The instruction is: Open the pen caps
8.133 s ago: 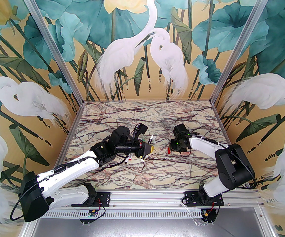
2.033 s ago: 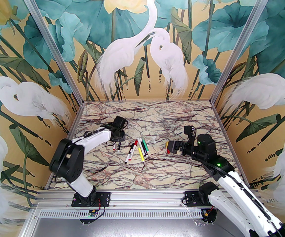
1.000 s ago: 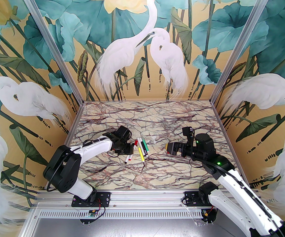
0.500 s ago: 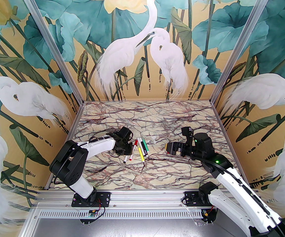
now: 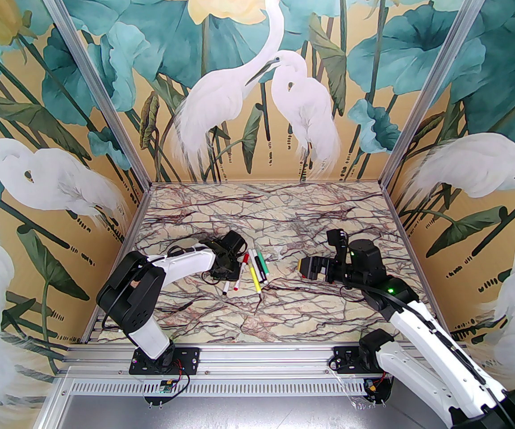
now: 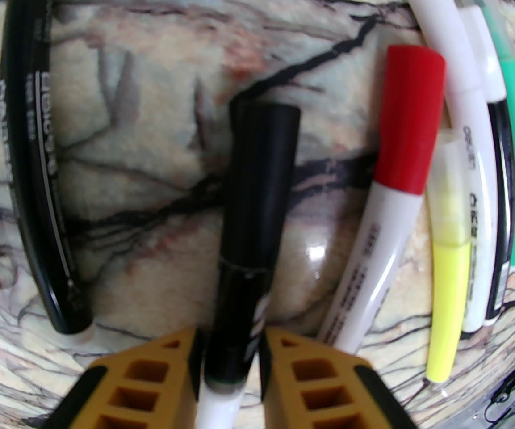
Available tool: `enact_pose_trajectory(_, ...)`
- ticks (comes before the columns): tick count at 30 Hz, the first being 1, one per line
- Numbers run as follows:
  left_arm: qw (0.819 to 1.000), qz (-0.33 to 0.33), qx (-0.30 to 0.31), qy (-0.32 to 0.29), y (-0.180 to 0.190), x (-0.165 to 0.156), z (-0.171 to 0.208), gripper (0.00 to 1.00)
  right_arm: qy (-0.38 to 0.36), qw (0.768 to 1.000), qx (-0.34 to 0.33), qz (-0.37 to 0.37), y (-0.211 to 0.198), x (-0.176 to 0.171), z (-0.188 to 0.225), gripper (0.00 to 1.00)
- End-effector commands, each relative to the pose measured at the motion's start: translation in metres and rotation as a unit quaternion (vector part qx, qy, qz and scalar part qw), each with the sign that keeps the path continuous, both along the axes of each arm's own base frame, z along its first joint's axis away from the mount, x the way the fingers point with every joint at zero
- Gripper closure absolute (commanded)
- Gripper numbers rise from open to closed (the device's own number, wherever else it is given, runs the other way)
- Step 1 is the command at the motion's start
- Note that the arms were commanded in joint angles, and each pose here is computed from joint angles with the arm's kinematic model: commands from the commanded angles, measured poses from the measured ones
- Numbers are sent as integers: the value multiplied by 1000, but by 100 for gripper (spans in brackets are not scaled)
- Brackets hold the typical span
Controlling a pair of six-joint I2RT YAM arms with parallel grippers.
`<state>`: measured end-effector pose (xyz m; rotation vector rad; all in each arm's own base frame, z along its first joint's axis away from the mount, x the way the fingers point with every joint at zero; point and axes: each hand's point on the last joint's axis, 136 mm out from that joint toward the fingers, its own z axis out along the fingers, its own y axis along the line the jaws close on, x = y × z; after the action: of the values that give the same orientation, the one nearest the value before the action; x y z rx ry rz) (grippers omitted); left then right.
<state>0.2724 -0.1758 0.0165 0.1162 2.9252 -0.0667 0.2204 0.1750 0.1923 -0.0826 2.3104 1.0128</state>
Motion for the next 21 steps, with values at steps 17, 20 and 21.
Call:
enact_pose_trajectory(17, 967, -109, -208, -102, -57, -8, 130, 83, 6, 997, 69, -42, 8, 13, 40, 23)
enact_pose_trajectory(20, 941, -138, -290, -111, -80, -18, 154, 84, 9, 997, 62, -48, 13, 15, 48, 30)
enact_pose_trajectory(21, 930, -147, -318, -114, -88, -21, 163, 84, 8, 997, 60, -50, 15, 17, 51, 31)
